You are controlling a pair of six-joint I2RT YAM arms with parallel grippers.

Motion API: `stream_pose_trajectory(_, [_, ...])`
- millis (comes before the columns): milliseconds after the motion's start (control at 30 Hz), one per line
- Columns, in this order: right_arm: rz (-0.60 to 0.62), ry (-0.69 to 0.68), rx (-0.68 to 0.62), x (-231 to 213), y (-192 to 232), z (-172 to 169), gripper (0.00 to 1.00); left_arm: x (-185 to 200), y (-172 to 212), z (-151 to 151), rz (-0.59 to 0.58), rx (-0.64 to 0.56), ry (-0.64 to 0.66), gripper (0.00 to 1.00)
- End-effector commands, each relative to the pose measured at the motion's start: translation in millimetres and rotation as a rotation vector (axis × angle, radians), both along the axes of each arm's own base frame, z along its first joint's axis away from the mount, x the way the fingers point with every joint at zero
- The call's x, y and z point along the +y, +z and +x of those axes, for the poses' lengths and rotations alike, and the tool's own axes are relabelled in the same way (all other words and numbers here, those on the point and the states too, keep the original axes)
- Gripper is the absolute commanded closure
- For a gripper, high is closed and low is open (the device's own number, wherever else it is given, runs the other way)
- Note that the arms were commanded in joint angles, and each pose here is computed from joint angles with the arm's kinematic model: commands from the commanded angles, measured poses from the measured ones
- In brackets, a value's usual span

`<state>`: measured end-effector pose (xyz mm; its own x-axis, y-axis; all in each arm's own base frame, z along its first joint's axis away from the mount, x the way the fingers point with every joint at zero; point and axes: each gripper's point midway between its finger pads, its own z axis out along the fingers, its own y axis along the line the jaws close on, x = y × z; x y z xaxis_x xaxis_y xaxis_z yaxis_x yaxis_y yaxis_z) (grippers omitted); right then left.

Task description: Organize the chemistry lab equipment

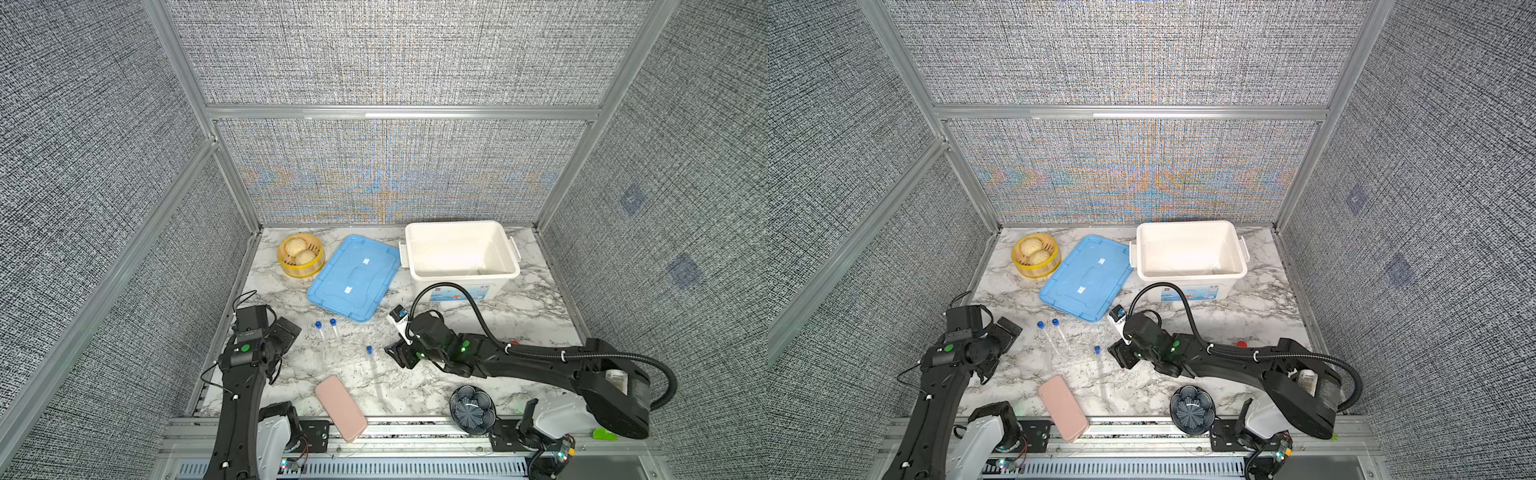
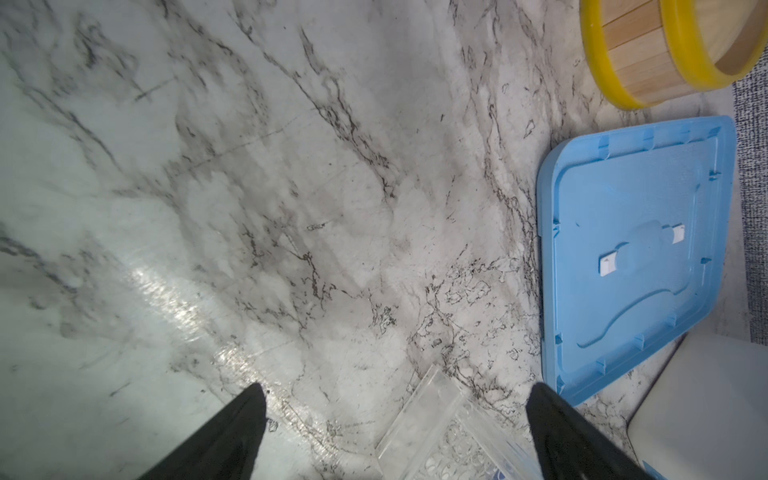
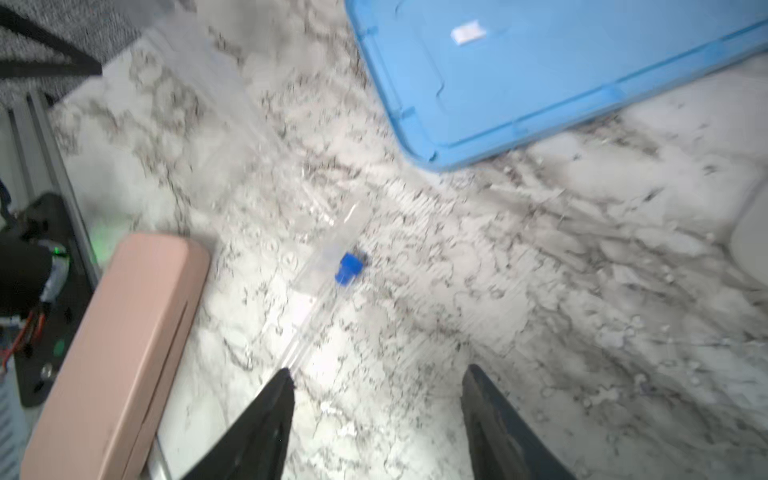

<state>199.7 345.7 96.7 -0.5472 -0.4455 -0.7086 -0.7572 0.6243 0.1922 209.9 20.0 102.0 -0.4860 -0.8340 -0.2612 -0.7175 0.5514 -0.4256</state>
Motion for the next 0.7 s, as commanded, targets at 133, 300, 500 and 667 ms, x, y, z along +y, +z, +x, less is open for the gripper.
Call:
stream_pose_trajectory(133, [-0.11, 0.187, 0.107, 11.6, -32.1, -40.8, 0.29, 0.7, 1.9, -2.1, -0.004, -0.001, 0.013, 0.01])
stream_pose_trajectory(300, [-0.149, 0.241, 0.073, 28.7, -35.7, -50.1, 0.23, 2.0, 6.8, -2.9, 0.004, -0.013, 0.02, 0.01])
stream_pose_trajectory(500, [-0.247, 0.23, -0.024, 33.5, -51.5, -50.3, 0.15, 2.3, 5.5, -4.2, 0.008, -0.005, 0.017, 0.01])
stream_pose_trajectory(667, [-0.313, 0.206, -0.038, 32.2, -65.7, -47.1, 0.15, -1.7, 1.3, -3.0, -0.017, -0.004, 0.011, 0.01])
